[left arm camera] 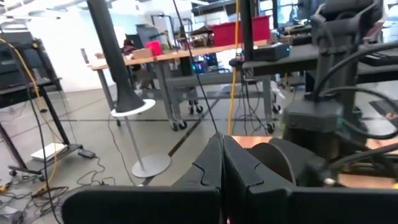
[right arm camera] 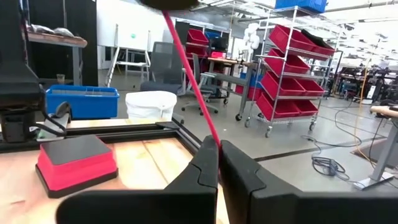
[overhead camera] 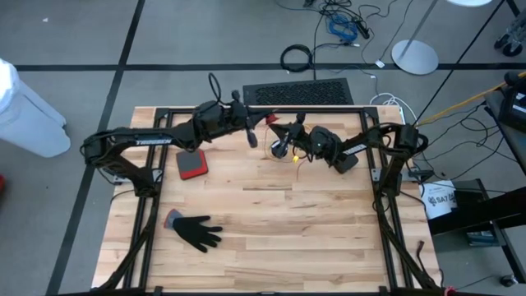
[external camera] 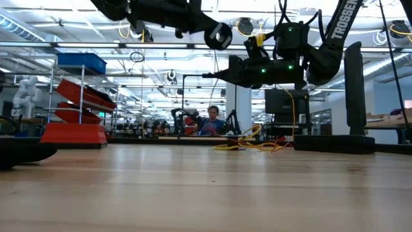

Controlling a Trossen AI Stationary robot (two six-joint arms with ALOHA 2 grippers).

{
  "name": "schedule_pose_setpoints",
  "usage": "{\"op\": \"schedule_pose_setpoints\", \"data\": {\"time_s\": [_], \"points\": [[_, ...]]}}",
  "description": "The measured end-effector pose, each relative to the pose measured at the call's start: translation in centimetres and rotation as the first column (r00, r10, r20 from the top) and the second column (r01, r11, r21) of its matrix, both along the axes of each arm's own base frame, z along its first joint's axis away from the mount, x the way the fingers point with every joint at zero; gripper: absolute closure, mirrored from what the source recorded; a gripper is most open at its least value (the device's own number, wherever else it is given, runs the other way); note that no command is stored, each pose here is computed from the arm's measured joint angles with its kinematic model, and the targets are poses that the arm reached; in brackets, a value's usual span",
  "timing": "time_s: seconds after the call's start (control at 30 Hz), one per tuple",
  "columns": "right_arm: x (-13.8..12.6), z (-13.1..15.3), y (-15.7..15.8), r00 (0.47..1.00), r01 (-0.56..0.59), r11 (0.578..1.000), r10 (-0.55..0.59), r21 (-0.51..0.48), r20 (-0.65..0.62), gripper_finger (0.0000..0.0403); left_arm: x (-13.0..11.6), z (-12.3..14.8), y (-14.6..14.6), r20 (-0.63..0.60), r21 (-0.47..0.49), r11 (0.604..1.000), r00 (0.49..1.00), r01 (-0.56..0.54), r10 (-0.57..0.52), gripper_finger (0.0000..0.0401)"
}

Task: Coil cords
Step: Coil the red wire into the spool

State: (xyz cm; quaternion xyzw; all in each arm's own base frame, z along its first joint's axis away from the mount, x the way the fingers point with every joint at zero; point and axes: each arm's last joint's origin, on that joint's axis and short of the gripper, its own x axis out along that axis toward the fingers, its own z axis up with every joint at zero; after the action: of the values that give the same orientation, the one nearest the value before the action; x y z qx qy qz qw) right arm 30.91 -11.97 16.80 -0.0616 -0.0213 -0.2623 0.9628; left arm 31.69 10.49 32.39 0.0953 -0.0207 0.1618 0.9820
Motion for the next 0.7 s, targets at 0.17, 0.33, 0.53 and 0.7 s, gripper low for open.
{"op": "schedule_pose_setpoints", "data": {"time_s": [0.17, 0.33, 0.53, 0.7], "points": [[0.0, -0.1, -0.2, 1.000, 0.007, 1.000, -0.007, 0.005, -0.009, 0.0403, -1.7, 1.2, -0.6, -0.047, -0.011, 1.000, 0.999, 0.023, -0.023, 0.0401], [-0.1, -0.3, -0.2, 1.000, 0.011, 1.000, -0.011, 0.011, -0.019, 0.0403, -2.9, 1.4, -1.1, -0.144, -0.025, 0.999, 0.989, 0.026, -0.029, 0.0401], [-0.1, -0.5, -0.2, 1.000, 0.017, 0.999, -0.016, 0.036, -0.021, 0.0403, -3.5, 0.0, -1.3, -0.328, -0.040, 0.999, 0.944, 0.032, -0.043, 0.0401], [-0.1, -0.5, -0.2, 1.000, -0.005, 0.999, 0.005, 0.045, -0.012, 0.0403, -3.8, -1.2, -1.3, -0.462, 0.012, 1.000, 0.887, 0.003, 0.003, 0.0401]]}}
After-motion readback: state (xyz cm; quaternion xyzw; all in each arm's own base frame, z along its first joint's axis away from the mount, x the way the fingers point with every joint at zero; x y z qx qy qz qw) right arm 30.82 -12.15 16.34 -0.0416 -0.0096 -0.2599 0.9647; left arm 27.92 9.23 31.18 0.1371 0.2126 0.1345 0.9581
